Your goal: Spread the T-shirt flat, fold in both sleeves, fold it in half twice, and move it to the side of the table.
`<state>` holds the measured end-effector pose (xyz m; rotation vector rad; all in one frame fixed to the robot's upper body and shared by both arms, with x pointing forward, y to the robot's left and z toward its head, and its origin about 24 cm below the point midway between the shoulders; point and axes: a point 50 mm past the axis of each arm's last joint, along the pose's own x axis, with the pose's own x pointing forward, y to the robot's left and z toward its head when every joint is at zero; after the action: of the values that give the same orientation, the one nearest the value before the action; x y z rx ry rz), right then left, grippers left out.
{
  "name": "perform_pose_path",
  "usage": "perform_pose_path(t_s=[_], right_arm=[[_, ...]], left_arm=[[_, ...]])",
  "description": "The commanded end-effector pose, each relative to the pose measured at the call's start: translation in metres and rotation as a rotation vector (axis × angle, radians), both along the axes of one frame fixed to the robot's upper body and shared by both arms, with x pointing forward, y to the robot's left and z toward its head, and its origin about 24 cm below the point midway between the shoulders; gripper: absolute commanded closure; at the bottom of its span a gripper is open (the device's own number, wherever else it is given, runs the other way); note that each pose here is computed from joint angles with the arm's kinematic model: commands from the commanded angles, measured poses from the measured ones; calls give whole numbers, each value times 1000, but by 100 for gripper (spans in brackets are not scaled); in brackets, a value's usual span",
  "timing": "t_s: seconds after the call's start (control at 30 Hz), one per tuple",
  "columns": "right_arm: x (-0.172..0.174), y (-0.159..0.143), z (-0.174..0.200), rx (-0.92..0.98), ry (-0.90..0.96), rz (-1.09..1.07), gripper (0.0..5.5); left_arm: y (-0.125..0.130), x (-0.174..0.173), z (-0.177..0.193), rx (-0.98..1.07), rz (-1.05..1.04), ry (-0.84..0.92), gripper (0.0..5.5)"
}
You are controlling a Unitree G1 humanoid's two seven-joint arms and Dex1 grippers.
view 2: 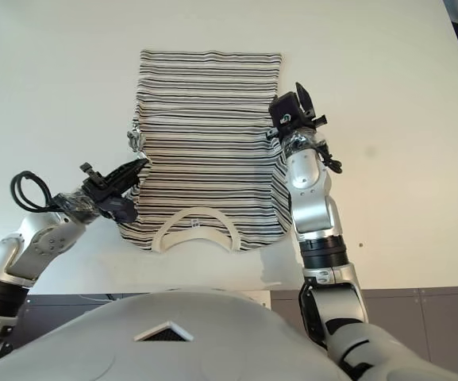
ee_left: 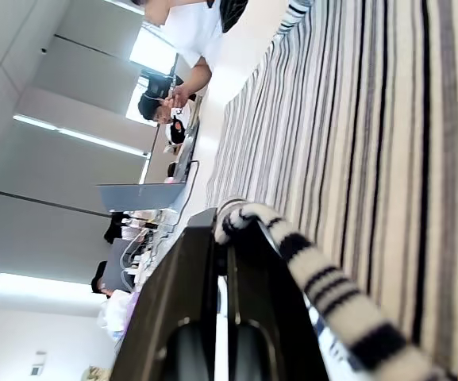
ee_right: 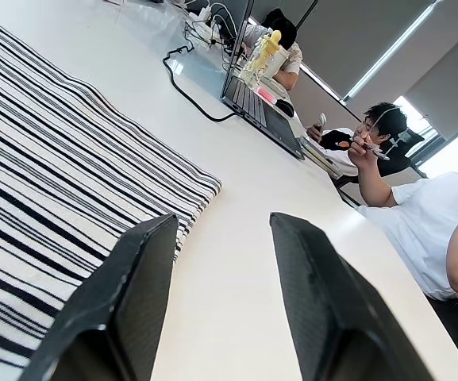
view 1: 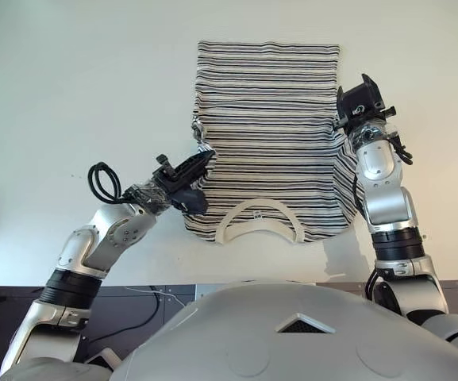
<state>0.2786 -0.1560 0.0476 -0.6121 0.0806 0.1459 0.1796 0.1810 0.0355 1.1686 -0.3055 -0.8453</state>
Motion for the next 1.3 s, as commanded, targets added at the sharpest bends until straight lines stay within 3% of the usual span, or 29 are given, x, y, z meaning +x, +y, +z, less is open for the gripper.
perform_pose_path(t_s=[0.03, 0.2, 0.43, 0.5, 0.6, 0.67, 0.73, 0.87, 1.03, 1.17, 1.3], right_arm=[[4, -1, 2, -4, -5, 8, 336], [4, -4, 1, -12, -1, 9, 336], [-8, -23, 10, -91, -23, 21, 336], [-23, -41, 19, -205, -51, 33, 336], [-64, -91, 23, -526, -51, 42, 336], [-73, -112, 26, -658, -35, 100, 336], [-81, -123, 20, -753, 32, 212, 336], [-103, -127, -1, -882, 230, 543, 336], [-131, -124, -6, -868, 382, 823, 336], [-136, -114, -6, -810, 409, 910, 336], [-123, -110, -10, -816, 372, 846, 336]], left_arm=[[-5, 2, -3, 10, -53, 58, 539], [-6, 4, 0, -4, -15, 92, 479], [-4, 12, 45, -212, 74, -137, 381], [10, 22, 57, -316, 261, -206, 351], [58, 27, 37, -467, 761, -159, 351], [66, 8, 19, -515, 959, -126, 351], [58, -5, 8, -551, 1046, -111, 351], [41, -3, 7, -626, 1100, -137, 351], [46, -6, 4, -618, 1153, -167, 351], [36, -3, 5, -620, 1122, -168, 351], [35, 1, 5, -617, 1109, -165, 351]])
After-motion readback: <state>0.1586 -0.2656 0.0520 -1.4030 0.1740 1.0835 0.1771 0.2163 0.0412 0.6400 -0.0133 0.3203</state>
